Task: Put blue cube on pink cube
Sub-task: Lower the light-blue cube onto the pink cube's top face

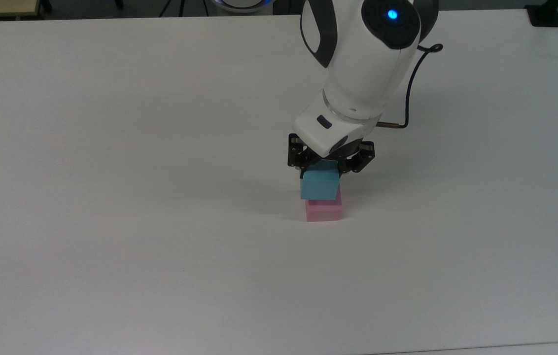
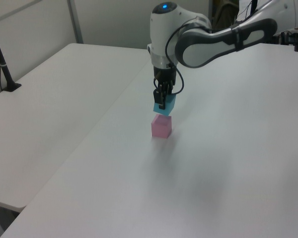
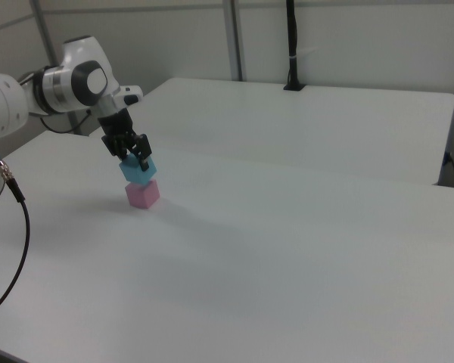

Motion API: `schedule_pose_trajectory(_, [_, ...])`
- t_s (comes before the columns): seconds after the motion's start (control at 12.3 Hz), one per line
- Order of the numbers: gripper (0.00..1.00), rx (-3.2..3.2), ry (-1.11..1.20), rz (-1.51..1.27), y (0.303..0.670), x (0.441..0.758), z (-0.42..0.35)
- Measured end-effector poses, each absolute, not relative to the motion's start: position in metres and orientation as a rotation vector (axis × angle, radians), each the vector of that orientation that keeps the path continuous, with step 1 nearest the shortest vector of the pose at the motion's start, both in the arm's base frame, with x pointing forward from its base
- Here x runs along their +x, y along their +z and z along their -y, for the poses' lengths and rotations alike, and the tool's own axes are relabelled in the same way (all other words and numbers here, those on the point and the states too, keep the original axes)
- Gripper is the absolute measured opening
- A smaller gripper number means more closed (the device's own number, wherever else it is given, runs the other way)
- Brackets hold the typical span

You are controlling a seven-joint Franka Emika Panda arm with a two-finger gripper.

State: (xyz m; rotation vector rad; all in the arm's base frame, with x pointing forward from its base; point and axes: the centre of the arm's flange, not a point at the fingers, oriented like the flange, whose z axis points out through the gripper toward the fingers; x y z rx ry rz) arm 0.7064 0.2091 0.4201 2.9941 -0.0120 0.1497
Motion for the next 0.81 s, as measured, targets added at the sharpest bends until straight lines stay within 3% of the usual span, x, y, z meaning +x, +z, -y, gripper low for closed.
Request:
schedule_pose_trajectory(0.24, [0.62,2.993,0.164,-0.002,0.392,0.714,-0.214])
schedule_pose_trajectory(0.81, [0.62,2.995,0.171,-0.016,0.392,0.713,-0.221])
